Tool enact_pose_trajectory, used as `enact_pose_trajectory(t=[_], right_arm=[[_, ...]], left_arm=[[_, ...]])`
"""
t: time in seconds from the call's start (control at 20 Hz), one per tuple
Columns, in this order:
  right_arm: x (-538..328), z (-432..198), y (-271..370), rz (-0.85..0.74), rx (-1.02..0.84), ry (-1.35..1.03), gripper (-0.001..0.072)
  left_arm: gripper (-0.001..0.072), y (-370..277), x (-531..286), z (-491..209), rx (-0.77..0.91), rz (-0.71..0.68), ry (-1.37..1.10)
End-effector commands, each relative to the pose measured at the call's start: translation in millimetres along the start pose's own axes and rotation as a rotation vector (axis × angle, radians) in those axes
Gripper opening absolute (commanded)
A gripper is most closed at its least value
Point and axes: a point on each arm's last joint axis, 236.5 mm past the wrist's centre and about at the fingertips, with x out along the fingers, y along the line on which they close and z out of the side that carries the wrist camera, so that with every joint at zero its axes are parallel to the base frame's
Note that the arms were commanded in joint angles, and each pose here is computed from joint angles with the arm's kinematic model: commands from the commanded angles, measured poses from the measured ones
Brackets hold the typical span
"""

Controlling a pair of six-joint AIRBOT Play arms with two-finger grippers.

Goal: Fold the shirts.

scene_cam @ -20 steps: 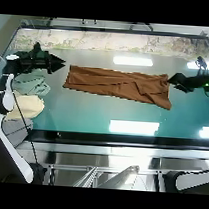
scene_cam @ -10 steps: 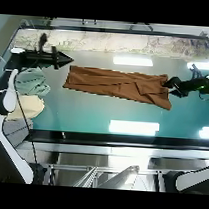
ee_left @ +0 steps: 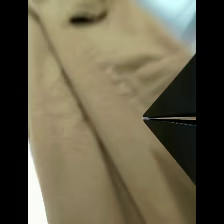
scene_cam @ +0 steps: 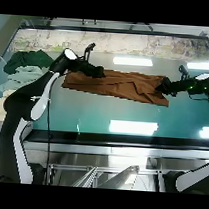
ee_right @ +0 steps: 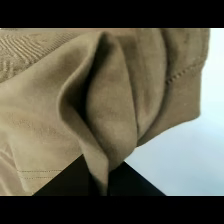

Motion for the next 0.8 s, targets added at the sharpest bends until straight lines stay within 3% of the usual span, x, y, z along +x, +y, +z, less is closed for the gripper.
enact_pose_trajectory(t=[0.0, 0.15, 0.4, 0.6, 0.75], right_arm=[[-11.4, -1.6, 14.3, 0.033, -0.036, 0.014, 0.0020], [-43.5, 6.3, 48.1, 0.096, -0.107, -0.027, 0.0020], [-117.7, 26.2, 157.7, 0.373, -0.251, -0.201, 0.0020], [-132.1, 20.5, 221.2, 0.539, -0.291, -0.235, 0.0020], [-109.8, 0.9, 271.9, 0.612, -0.318, -0.204, 0.0019]], left_arm=[[0.0001, 5.0, 33.4, -8.0, 0.121, 0.177, 0.015], [0.0001, 6.3, 53.5, -32.2, 0.089, 0.153, 0.107], [0.0001, 2.8, 59.8, -41.6, 0.034, 0.124, 0.140], [0.0010, -51.2, 42.1, -29.7, -0.061, -0.070, 0.120], [0.0018, -107.7, -23.7, 6.2, -0.080, -0.281, 0.046]])
